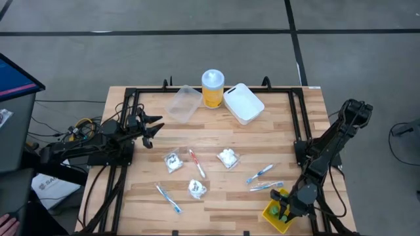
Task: Pick & Place Travel size toiletries
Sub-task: Put the shampoo into the yellow bin
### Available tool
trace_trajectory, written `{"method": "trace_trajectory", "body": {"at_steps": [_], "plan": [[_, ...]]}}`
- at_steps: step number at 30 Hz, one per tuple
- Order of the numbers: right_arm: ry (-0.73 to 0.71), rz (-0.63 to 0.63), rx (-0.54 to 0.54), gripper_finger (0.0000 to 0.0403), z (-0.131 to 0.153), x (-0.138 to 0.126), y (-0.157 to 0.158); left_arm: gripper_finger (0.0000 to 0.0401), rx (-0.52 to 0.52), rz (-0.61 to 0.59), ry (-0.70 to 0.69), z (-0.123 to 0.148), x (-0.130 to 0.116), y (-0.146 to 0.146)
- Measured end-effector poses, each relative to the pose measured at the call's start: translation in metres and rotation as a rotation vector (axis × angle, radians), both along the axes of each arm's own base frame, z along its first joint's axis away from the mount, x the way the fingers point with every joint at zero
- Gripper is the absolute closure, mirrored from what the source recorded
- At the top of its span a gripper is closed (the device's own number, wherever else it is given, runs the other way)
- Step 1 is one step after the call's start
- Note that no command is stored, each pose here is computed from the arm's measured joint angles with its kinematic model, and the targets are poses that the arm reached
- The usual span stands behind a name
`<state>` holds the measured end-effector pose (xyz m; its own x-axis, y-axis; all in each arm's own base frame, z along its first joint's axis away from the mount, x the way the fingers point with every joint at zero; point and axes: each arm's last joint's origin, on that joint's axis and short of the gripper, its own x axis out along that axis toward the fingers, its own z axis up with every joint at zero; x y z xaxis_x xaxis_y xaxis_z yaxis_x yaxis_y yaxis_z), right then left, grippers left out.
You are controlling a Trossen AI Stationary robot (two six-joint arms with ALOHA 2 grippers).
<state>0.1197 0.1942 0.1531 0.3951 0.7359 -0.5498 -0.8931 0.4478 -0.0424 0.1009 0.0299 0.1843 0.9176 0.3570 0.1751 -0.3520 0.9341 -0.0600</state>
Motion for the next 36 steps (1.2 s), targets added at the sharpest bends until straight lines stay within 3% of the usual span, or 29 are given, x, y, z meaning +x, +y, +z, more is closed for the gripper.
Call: {"method": "trace_trajectory", "body": {"at_steps": [9, 20, 36], "plan": [[0.013, -0.014, 0.005, 0.0291, 0.000, 0.000, 0.000, 0.0247, 0.000, -0.003, 0.000, 0.000, 0.000, 0.000], [0.030, -0.021, 0.003, 0.0197, -0.001, -0.001, -0.001, 0.0247, 0.000, -0.003, 0.000, 0.000, 0.000, 0.000], [0.048, -0.022, -0.025, 0.0204, 0.011, 0.004, 0.006, 0.0247, -0.001, 0.001, 0.000, 0.000, 0.000, 0.000]]}}
